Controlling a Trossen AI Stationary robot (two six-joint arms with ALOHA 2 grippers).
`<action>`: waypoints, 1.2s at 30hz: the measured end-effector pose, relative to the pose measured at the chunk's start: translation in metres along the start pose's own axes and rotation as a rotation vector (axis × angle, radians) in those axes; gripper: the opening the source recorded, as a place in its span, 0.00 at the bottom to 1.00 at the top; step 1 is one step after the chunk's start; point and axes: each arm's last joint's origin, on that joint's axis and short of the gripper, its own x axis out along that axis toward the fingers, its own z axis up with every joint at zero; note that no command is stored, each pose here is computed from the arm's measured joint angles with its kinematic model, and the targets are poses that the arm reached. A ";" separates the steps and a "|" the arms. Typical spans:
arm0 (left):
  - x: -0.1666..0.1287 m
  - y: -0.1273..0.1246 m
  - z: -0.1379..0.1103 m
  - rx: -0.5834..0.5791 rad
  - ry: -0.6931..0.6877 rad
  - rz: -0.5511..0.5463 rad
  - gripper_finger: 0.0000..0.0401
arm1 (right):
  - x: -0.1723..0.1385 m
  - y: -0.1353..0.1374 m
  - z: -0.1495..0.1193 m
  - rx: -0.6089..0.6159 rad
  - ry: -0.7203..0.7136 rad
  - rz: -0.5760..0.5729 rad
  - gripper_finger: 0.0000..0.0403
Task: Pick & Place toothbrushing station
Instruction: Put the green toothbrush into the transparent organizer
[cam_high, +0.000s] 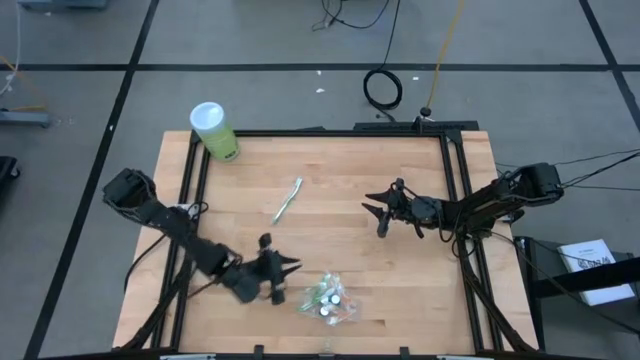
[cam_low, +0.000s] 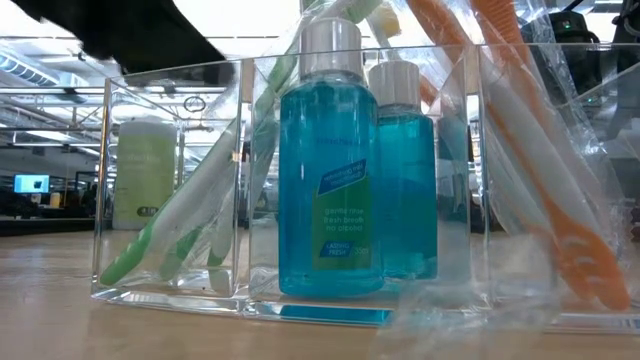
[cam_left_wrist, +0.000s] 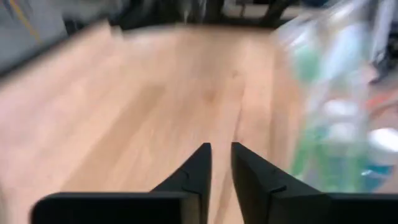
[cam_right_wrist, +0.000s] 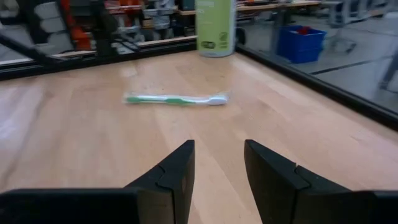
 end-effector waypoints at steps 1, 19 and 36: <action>0.005 0.005 0.000 -0.014 0.040 -0.013 0.19 | 0.000 0.000 0.000 0.000 -0.001 -0.011 0.32; 0.010 0.039 -0.029 0.045 0.109 -0.062 0.64 | 0.000 -0.001 0.000 0.026 -0.005 -0.034 0.32; 0.002 0.038 -0.009 0.012 -0.184 -0.382 0.64 | 0.000 -0.001 0.001 0.029 -0.009 -0.033 0.32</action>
